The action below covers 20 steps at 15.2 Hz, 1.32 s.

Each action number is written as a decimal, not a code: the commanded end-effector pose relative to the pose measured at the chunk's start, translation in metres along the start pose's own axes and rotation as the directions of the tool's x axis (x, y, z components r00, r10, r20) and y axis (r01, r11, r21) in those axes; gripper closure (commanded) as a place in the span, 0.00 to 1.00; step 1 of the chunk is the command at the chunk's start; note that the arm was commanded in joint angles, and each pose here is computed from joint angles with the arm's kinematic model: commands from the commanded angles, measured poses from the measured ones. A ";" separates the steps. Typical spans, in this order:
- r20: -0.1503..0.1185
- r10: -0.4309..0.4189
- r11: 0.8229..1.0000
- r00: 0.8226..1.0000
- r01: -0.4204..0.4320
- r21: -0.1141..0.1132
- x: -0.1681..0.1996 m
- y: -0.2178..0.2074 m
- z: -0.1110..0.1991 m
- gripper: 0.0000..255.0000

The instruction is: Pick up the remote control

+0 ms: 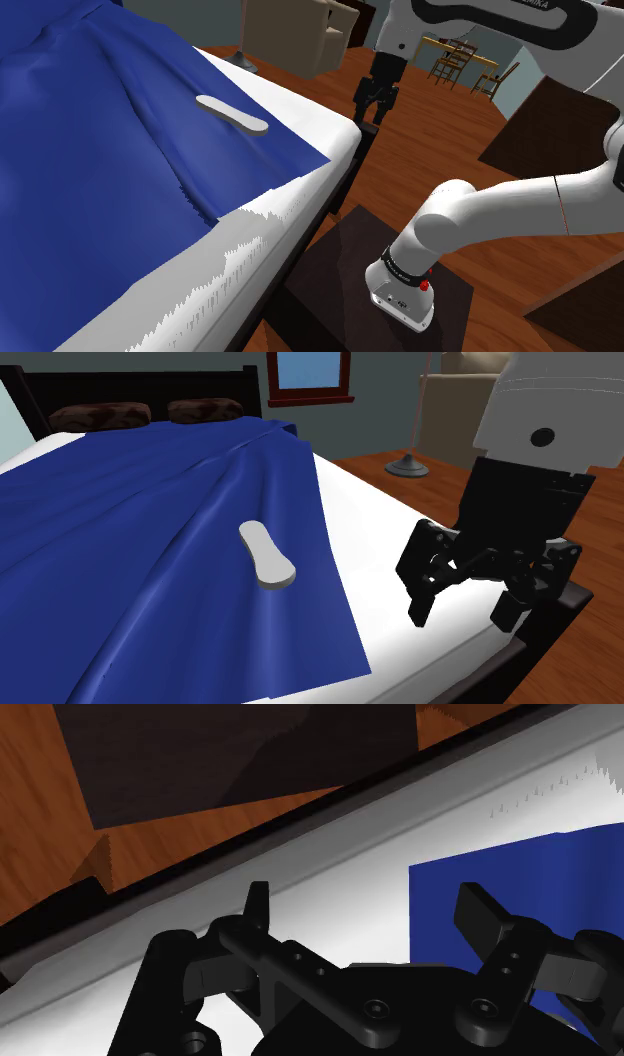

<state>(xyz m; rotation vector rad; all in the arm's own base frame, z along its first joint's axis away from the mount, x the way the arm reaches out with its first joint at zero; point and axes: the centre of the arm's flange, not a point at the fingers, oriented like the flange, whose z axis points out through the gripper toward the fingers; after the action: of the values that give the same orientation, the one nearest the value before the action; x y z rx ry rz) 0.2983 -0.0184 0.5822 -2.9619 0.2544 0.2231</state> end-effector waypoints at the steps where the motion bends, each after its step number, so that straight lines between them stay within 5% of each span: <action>1: 0.000 0.000 1.000 1.000 0.000 0.000 0.000 0.000 0.000 0.00; 10: -0.038 -0.128 0.990 0.991 0.125 -0.069 0.089 -0.078 0.013 0.00; 20: -0.070 -0.270 0.955 0.960 0.257 -0.151 0.177 -0.176 0.029 0.00</action>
<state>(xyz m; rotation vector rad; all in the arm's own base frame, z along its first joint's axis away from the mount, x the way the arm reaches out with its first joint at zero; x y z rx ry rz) 0.4872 0.1212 0.5531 -3.0998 -0.1308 0.0862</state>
